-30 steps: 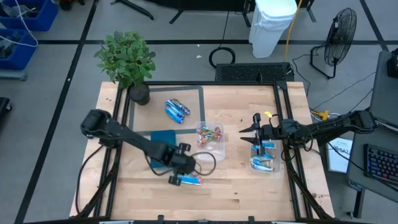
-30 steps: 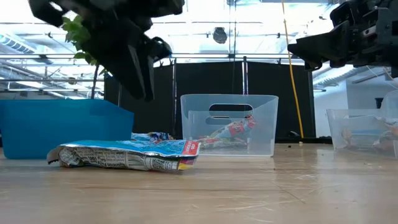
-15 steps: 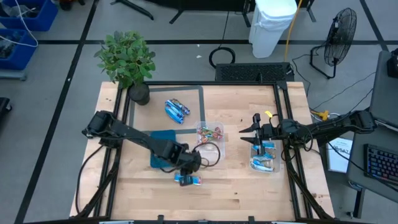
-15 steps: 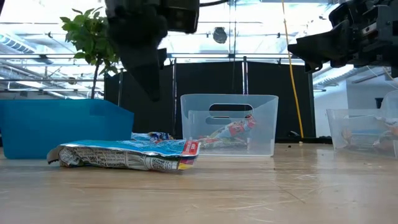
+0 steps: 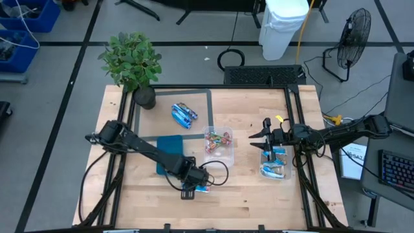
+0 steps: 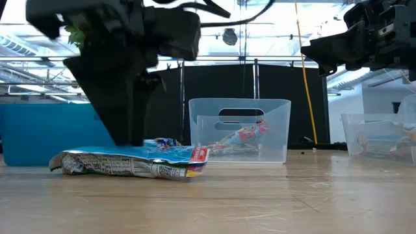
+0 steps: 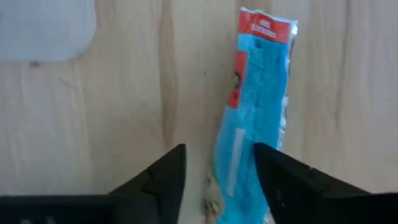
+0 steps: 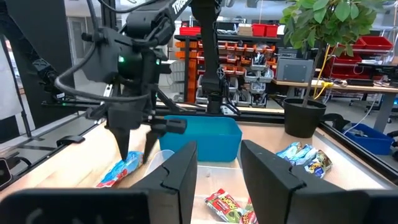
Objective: Pick and place Granola Bars by type
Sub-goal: Put the red granola bar into the left transparent bin
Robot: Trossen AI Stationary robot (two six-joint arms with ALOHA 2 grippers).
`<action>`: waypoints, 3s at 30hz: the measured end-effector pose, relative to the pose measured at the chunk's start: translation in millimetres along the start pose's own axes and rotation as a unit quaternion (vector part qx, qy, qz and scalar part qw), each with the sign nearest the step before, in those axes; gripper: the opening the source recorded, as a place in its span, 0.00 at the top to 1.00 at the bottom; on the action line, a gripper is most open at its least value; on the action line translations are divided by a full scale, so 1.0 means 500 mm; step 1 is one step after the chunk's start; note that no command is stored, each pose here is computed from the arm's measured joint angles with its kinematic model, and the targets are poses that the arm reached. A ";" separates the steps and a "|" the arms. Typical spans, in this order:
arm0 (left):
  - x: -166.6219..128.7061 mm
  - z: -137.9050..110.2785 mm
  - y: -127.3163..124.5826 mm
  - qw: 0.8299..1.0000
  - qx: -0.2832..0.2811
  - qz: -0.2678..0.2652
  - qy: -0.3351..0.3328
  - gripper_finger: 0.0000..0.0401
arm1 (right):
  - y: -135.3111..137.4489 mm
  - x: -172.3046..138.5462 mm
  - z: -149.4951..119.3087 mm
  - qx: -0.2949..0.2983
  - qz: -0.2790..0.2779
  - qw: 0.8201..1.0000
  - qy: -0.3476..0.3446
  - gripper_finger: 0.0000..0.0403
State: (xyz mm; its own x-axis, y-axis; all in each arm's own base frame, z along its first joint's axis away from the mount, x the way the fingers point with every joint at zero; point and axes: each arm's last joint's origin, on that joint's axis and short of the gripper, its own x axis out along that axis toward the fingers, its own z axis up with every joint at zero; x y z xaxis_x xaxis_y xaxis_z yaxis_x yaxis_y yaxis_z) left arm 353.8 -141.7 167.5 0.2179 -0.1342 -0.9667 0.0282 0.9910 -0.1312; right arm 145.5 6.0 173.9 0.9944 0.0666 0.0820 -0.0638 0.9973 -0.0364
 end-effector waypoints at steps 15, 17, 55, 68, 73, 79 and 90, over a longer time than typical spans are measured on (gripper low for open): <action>0.010 -0.003 -0.015 0.997 0.042 -0.064 0.021 0.38 | 0.000 0.000 -0.001 0.011 0.000 1.000 0.003 0.72; 0.010 -0.004 -0.017 0.996 0.043 -0.074 0.024 0.40 | 0.000 0.000 -0.001 0.011 0.000 1.000 0.003 0.72; 0.041 -0.001 -0.012 0.995 0.085 -0.045 0.023 0.96 | 0.000 0.000 -0.003 0.016 0.000 1.000 0.008 0.72; -0.097 0.007 -0.022 0.985 0.142 0.000 -0.102 0.99 | 0.000 0.000 -0.007 0.014 -0.001 1.000 0.019 0.72; -0.204 -0.009 -0.035 0.964 0.184 0.026 -0.191 0.99 | 0.000 0.000 -0.009 0.012 -0.001 1.000 0.023 0.72; -0.286 -0.024 -0.035 0.931 0.244 0.063 -0.265 0.99 | 0.000 0.000 -0.009 0.012 -0.001 1.000 0.023 0.72; -0.261 -0.057 0.098 0.904 0.226 0.056 -0.358 0.99 | 0.000 0.000 -0.012 0.012 -0.002 0.999 0.030 0.72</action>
State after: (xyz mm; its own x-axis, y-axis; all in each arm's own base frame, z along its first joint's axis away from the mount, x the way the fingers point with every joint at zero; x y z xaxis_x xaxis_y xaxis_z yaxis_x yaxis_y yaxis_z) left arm 299.2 -75.8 281.1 0.8149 -0.1578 -0.5577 0.3273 0.9194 0.2182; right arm 145.8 5.8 168.1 0.9978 0.0621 0.0223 -0.0619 0.9980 -0.0122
